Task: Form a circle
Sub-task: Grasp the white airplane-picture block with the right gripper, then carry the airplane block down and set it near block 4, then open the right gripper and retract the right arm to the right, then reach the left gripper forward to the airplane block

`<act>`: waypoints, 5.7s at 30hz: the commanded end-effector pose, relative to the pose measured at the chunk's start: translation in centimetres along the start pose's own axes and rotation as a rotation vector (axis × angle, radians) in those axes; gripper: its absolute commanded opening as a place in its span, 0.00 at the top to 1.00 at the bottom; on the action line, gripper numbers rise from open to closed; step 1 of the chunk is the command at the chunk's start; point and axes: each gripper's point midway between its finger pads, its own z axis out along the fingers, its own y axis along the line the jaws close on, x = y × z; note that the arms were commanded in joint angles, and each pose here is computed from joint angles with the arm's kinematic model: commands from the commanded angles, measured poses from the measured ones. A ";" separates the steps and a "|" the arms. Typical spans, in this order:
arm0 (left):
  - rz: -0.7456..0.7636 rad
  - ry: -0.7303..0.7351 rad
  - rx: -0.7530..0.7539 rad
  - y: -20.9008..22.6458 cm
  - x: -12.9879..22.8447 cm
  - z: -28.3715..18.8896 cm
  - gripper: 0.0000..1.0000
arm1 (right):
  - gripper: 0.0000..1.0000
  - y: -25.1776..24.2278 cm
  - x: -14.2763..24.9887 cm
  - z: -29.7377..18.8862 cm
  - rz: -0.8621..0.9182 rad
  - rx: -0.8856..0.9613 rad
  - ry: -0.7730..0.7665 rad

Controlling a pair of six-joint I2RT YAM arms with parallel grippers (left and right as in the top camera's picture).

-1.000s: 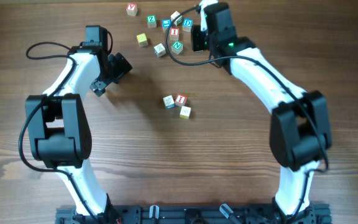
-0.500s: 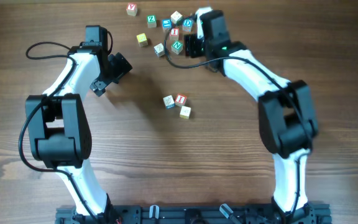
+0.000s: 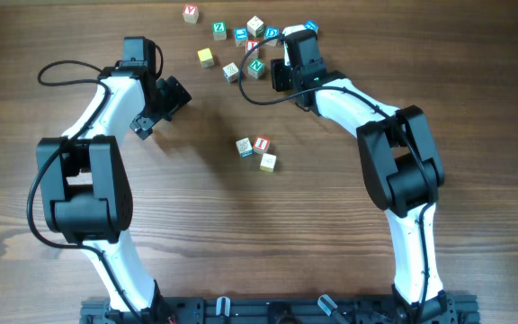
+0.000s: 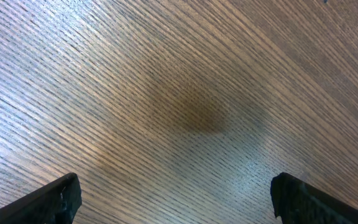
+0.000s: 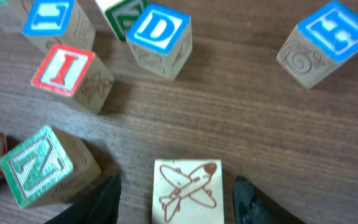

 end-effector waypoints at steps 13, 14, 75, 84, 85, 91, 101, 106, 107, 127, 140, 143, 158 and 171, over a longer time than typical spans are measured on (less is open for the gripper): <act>0.001 -0.010 -0.007 -0.1 -0.3 0.1 0.00 | 0.65 -0.7 -0.3 0.1 0.006 0.025 -0.015; 0.001 -0.010 -0.007 -0.1 -0.3 0.1 0.00 | 0.68 -0.7 -0.6 -0.1 0.006 0.024 -0.019; 0.001 -0.010 -0.007 -0.1 -0.3 0.1 0.00 | 0.87 18.5 17.0 -15.3 0.161 -0.038 0.380; 0.001 -0.010 -0.007 -0.1 -0.3 0.1 0.00 | 0.62 19.0 17.1 -15.4 0.162 -0.066 0.393; 0.001 -0.010 -0.007 -0.1 -0.3 0.1 0.00 | 0.60 19.0 17.1 -15.4 0.162 -0.066 0.393; 0.001 -0.010 -0.007 -0.1 -0.3 0.1 0.00 | 0.51 19.1 16.6 -15.7 0.160 -0.076 0.382; 0.001 -0.010 -0.008 -0.1 -0.3 0.1 0.00 | 0.51 15.3 5.3 -21.7 0.200 -0.111 0.124; 0.001 -0.010 -0.007 -0.1 -0.3 0.1 0.00 | 0.50 6.3 0.8 -22.8 0.304 0.032 0.040; 0.001 -0.010 -0.007 -0.1 -0.3 0.1 0.00 | 0.47 4.4 0.5 -22.7 0.322 0.064 0.038; 0.001 -0.010 -0.007 -0.1 -0.3 0.1 0.00 | 0.00 -14.2 1.4 -23.0 0.500 0.383 0.088; 0.000 -0.010 -0.007 -0.1 -0.3 0.1 0.00 | 0.00 -14.2 1.4 -23.0 0.500 0.383 0.088; 0.001 -0.010 -0.008 -0.1 -0.3 0.1 0.00 | 0.00 -14.2 1.4 -23.0 0.500 0.383 0.088; 0.003 -0.058 0.058 -1.6 -1.5 0.1 0.00 | 0.00 -14.2 1.4 -23.0 0.500 0.383 0.088; 0.214 -0.194 0.150 -1.8 -3.6 -9.7 0.29 | 0.00 -14.2 1.4 -23.0 0.501 0.383 0.088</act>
